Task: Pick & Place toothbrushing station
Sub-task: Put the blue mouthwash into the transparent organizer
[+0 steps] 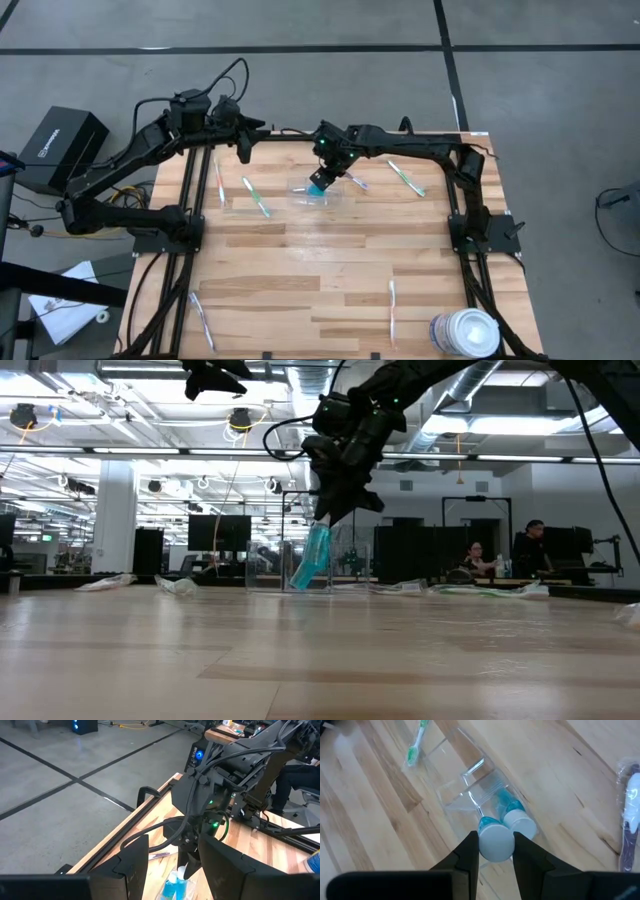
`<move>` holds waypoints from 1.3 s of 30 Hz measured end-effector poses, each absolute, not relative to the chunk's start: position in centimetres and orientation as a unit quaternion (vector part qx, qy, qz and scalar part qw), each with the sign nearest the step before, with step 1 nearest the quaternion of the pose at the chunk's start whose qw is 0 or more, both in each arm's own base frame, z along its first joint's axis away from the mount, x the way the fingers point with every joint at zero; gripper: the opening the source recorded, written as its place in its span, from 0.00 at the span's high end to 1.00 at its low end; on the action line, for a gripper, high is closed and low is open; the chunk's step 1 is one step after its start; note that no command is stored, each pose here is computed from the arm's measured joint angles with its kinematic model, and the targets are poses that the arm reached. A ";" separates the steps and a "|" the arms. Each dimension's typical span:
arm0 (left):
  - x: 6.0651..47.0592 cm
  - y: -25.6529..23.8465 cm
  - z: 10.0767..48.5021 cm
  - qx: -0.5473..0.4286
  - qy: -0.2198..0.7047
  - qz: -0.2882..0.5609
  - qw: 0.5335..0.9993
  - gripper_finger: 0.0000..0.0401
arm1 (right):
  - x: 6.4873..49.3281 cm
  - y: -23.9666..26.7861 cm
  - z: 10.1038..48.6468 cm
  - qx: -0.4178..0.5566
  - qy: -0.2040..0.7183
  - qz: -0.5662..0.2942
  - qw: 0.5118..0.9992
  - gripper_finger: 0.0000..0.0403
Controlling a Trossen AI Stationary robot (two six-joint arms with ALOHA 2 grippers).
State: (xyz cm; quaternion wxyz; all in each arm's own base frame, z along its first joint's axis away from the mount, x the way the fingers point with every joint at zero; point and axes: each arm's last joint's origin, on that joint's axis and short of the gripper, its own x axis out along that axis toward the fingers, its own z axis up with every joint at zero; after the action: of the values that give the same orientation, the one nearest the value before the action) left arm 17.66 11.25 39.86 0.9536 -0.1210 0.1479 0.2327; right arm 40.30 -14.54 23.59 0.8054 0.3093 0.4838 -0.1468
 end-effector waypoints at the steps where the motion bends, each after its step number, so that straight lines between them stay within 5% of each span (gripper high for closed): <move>1: 17.7 11.2 39.9 -0.119 0.148 0.232 0.954 0.58 | 40.3 -14.4 23.5 0.312 0.485 -0.148 0.803 0.80; 39: 17.7 11.3 40.2 -0.094 0.137 0.230 0.959 0.58 | 41.0 -9.0 22.2 0.210 0.527 -0.221 0.793 0.80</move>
State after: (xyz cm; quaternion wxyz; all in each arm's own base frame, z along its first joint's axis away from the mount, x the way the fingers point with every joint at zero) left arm 17.74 11.30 40.17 0.9589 -0.0945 0.1374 0.2296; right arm 41.03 -8.99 22.21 0.7934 0.2100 0.5270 -0.2206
